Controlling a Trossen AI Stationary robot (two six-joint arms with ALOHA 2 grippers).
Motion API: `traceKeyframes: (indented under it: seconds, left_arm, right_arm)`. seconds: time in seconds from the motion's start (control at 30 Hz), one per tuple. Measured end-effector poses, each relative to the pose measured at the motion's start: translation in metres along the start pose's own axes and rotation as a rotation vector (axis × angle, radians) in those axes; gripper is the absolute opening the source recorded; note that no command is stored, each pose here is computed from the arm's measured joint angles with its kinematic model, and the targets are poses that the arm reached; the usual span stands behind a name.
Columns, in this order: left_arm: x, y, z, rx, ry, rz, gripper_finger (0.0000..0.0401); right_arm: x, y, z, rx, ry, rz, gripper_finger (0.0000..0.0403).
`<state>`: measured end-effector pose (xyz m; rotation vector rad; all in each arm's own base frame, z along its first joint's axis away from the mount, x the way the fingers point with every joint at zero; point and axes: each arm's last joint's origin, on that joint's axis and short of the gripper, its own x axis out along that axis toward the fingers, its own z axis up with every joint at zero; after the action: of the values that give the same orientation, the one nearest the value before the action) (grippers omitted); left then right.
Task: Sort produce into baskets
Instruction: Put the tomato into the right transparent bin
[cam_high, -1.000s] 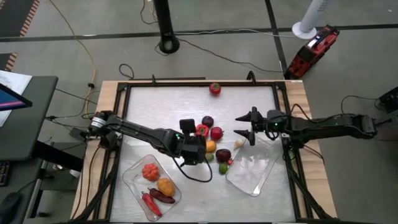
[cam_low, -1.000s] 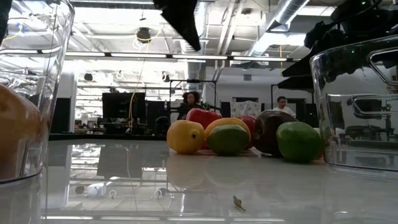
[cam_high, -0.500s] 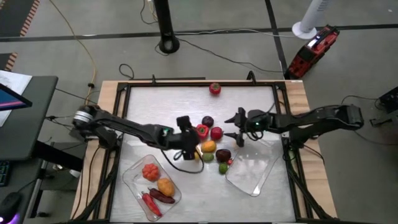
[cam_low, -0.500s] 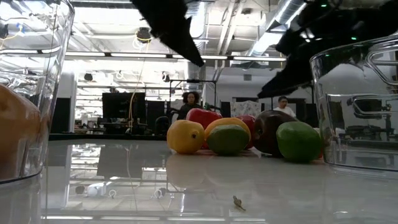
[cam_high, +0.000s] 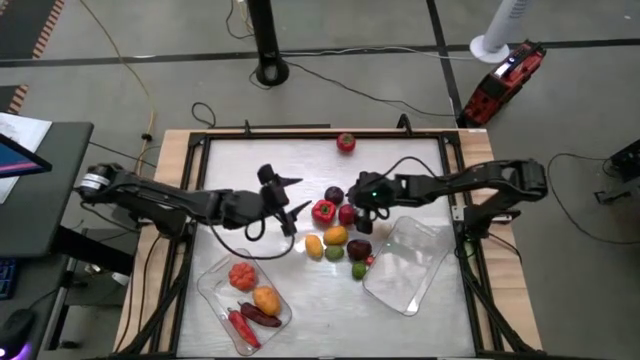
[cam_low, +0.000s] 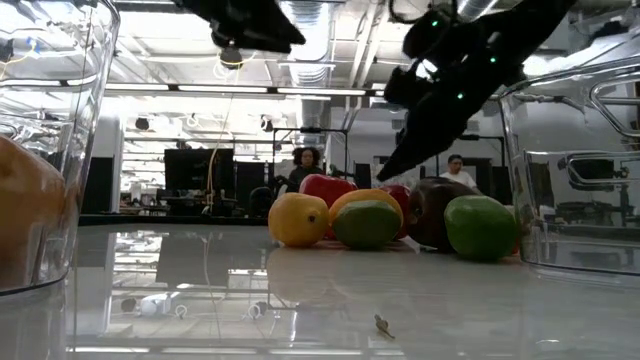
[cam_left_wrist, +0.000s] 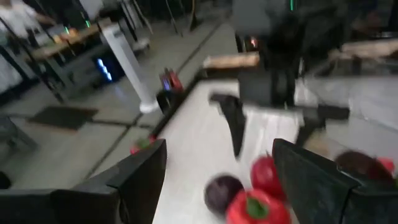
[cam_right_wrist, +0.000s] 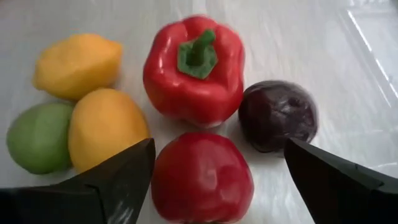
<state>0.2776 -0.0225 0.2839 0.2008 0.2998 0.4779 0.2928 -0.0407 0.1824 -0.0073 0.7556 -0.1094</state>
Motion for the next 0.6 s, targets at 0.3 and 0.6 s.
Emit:
traceKeyframes:
  seconds: [0.3,0.6]
  left_arm:
    - [0.000,0.009,-0.020,0.037,-0.143,-0.050,0.0279]
    - [-0.005,0.013,-0.023,0.012,-0.143,-0.045,0.0279]
  right_arm:
    - [0.024,0.001,-0.013,0.034,0.087,0.005,0.0381]
    - [0.030,-0.005,-0.019,0.083,0.124,-0.011,0.0345]
